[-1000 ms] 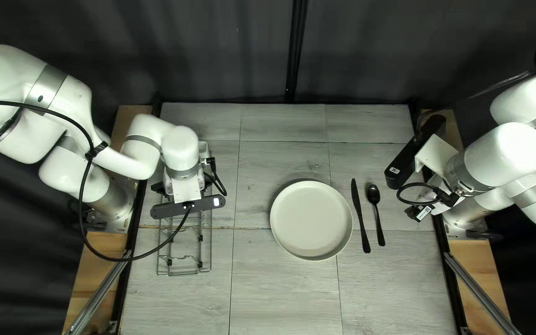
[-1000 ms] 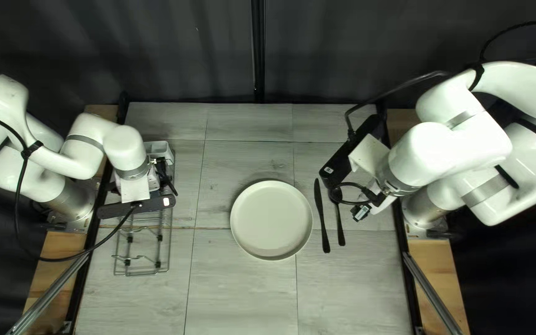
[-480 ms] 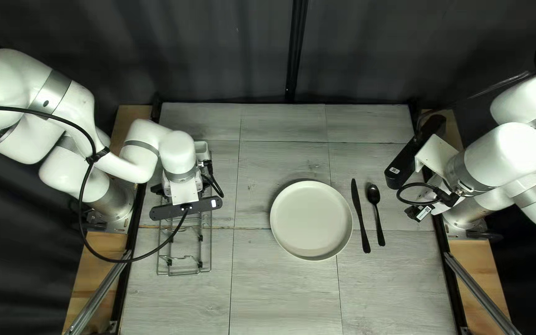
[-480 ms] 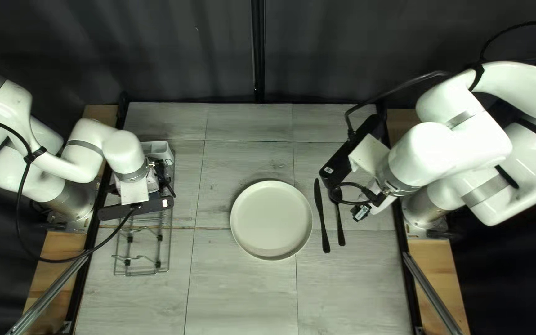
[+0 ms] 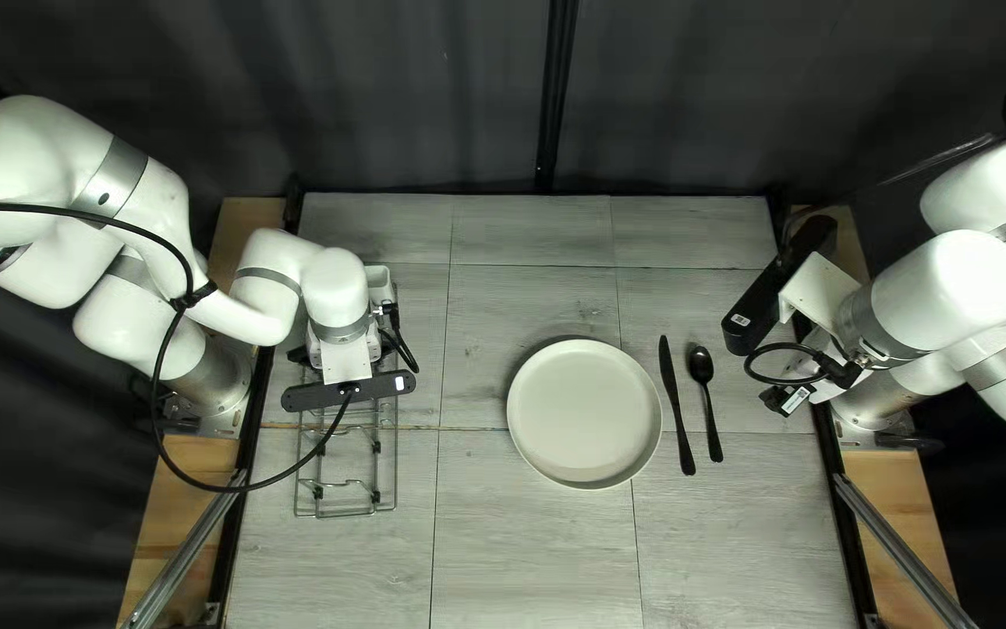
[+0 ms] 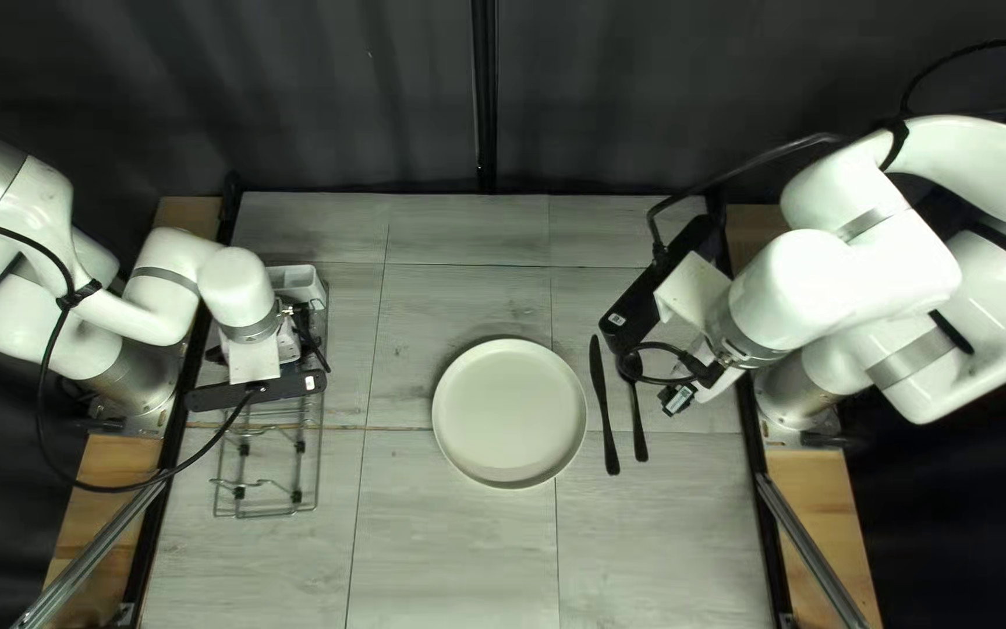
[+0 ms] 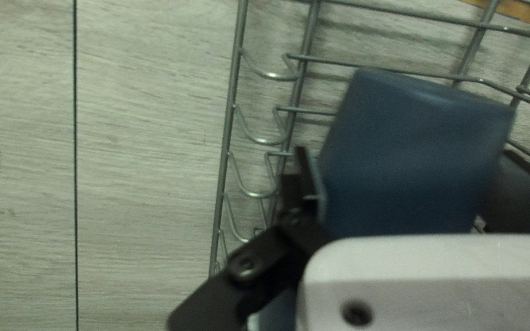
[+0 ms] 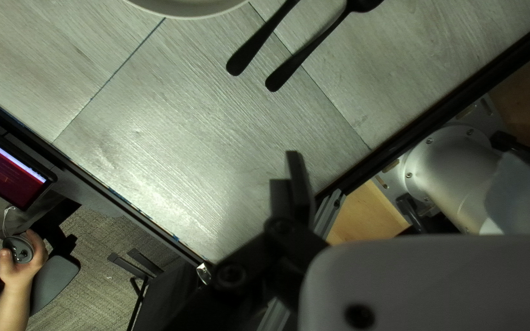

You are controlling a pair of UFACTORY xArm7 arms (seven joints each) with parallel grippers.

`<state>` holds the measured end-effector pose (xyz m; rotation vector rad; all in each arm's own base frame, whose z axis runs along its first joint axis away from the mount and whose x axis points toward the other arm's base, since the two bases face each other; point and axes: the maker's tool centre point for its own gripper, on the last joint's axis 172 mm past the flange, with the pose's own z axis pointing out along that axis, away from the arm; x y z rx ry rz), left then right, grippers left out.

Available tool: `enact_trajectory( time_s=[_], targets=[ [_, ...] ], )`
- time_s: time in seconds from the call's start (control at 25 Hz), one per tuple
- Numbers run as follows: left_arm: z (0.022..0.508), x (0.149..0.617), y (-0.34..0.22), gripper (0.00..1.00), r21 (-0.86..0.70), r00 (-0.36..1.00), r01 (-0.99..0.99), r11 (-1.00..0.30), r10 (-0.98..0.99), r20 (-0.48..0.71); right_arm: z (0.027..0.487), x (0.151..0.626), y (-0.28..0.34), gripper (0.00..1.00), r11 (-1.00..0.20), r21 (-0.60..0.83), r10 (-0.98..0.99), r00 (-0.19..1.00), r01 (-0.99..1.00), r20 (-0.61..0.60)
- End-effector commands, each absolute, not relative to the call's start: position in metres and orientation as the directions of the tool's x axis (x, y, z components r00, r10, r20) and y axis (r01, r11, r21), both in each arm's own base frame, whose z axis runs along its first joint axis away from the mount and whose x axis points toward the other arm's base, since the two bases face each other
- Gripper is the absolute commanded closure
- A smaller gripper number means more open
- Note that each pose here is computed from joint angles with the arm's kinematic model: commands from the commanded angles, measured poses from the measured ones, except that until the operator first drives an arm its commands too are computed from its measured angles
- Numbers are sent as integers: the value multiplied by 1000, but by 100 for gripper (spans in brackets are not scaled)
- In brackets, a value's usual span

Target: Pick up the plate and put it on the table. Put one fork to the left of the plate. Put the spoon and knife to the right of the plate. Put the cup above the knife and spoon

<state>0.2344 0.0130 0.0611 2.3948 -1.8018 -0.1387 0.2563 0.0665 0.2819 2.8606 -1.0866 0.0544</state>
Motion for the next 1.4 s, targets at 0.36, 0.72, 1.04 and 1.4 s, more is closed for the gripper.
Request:
enact_trajectory(
  time_s=[0.36,0.72,1.04,1.4],
  targets=[
    [152,268,-10,100,104,267,-956,-275,-960,-85,282,256,66,0,-745,63,-661,748,-664,62],
    [193,369,-10,100,61,158,-983,-170,-973,-170,282,256,66,0,-745,63,-661,748,-664,62],
    [179,442,-27,100,-2,47,-999,-47,-975,-216,282,256,66,0,-745,63,-661,748,-664,62],
    [160,499,-40,100,-82,-72,-991,101,-952,-298,282,256,66,0,-745,63,-661,748,-664,62]
  ],
)
